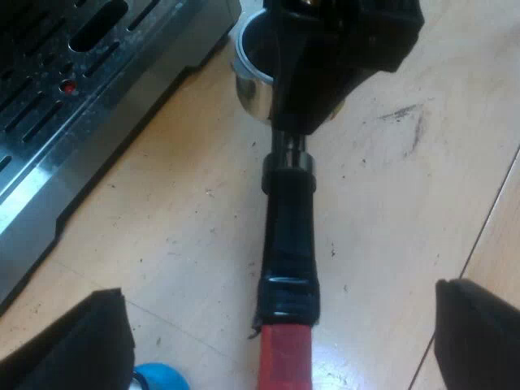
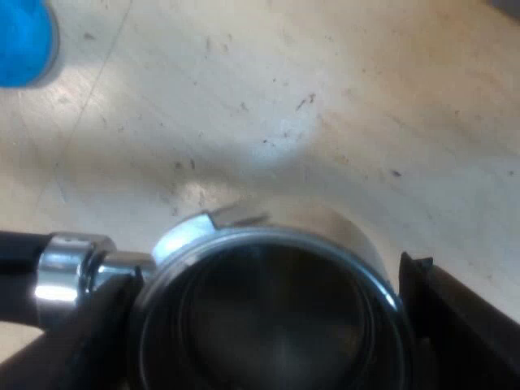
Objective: Put the handle in the coffee machine
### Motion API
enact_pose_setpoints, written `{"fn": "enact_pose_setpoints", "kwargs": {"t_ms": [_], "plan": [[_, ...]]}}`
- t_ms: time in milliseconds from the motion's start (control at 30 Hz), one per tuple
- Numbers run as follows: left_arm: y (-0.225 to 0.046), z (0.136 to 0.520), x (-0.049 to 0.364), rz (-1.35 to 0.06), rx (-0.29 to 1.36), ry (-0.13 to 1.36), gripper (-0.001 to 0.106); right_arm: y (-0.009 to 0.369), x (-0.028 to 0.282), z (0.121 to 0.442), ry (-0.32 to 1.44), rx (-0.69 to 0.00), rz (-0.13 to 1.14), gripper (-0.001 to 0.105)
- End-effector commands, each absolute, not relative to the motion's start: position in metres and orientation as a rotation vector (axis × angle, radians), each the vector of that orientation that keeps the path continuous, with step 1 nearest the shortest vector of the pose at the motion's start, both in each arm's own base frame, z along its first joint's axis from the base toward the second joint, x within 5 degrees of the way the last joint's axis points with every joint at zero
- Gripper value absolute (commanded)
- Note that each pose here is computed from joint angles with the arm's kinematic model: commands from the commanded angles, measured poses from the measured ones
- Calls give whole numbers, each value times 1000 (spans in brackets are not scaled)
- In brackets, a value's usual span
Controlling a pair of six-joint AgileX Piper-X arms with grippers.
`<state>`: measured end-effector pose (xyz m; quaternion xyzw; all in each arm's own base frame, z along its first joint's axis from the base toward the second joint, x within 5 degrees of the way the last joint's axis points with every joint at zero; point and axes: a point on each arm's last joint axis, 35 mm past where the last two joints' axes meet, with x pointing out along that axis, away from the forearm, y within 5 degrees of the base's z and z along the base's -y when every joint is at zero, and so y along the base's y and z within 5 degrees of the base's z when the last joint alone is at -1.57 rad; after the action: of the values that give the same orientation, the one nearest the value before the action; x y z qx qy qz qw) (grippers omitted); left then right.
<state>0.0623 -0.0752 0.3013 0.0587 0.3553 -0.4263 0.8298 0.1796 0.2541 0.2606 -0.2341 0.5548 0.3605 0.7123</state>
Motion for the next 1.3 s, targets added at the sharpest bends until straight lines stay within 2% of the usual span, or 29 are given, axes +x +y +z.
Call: {"fn": "enact_pose_setpoints", "kwargs": {"t_ms": [33,133,400,967,1133,1300], "plan": [[-76,303,62,-917,119,742,78,253,182,277,1188,-523,789,0],[-76,303,62,-917,119,742,78,251,181,282,1191,-547,772,0],[-76,303,62,-917,119,742,78,251,181,285,1200,-551,769,0],[-76,303,62,-917,119,742,78,246,178,284,1262,-528,719,0],[-76,303,62,-964,209,698,78,247,178,284,1262,-523,716,0],[-82,290,65,-1025,232,755,78,247,178,284,1262,-523,716,0]]}}
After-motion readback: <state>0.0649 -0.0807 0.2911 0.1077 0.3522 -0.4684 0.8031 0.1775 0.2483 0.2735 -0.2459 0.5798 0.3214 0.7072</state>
